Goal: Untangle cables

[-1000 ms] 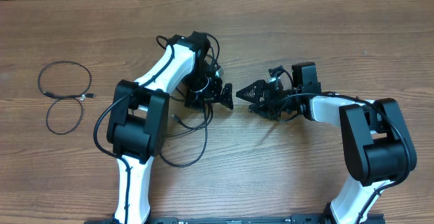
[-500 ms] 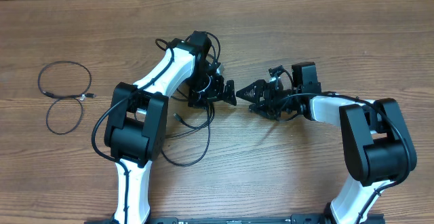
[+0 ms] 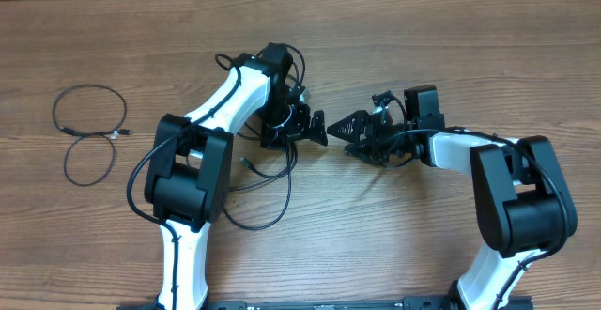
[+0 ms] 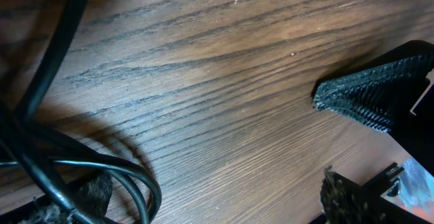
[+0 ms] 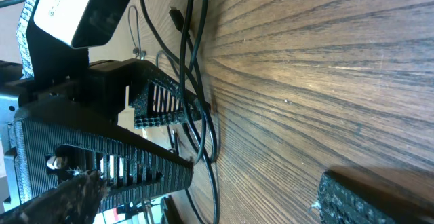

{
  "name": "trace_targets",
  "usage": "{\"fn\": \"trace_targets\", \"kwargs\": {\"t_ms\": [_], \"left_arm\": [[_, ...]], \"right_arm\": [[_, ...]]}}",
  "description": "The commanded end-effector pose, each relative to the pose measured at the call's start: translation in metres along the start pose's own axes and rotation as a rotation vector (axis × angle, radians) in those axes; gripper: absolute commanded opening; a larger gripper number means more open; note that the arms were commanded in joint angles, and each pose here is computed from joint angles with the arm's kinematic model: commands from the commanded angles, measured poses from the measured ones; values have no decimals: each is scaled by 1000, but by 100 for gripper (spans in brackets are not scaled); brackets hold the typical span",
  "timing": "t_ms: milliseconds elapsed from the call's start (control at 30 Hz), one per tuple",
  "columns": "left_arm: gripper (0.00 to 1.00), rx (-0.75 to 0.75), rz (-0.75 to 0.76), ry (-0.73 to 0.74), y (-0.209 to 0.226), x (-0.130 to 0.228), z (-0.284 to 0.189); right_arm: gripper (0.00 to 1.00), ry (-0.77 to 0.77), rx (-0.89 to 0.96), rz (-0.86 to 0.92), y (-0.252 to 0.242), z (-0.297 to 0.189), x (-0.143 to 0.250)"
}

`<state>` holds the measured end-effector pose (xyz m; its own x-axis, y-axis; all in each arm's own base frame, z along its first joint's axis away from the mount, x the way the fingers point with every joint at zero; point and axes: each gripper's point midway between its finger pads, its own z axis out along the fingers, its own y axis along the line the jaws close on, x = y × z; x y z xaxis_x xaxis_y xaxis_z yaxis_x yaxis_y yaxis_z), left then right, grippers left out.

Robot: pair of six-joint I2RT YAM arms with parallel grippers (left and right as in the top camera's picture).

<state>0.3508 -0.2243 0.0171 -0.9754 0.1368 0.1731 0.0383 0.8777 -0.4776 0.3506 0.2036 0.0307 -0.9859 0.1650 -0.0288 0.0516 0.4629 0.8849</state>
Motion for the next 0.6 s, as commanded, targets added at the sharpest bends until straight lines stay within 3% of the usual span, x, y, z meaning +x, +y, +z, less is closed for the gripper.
{"fn": "trace_targets", "kwargs": {"t_ms": [0,567], "left_arm": [[99,-107,-41,100,40,16,46],[100,-96,-36,92,38,13,47]], "right_arm": [[100,-65,165,58,-43,2,-4],[100,-65,165,58,-43,2,-4]]}}
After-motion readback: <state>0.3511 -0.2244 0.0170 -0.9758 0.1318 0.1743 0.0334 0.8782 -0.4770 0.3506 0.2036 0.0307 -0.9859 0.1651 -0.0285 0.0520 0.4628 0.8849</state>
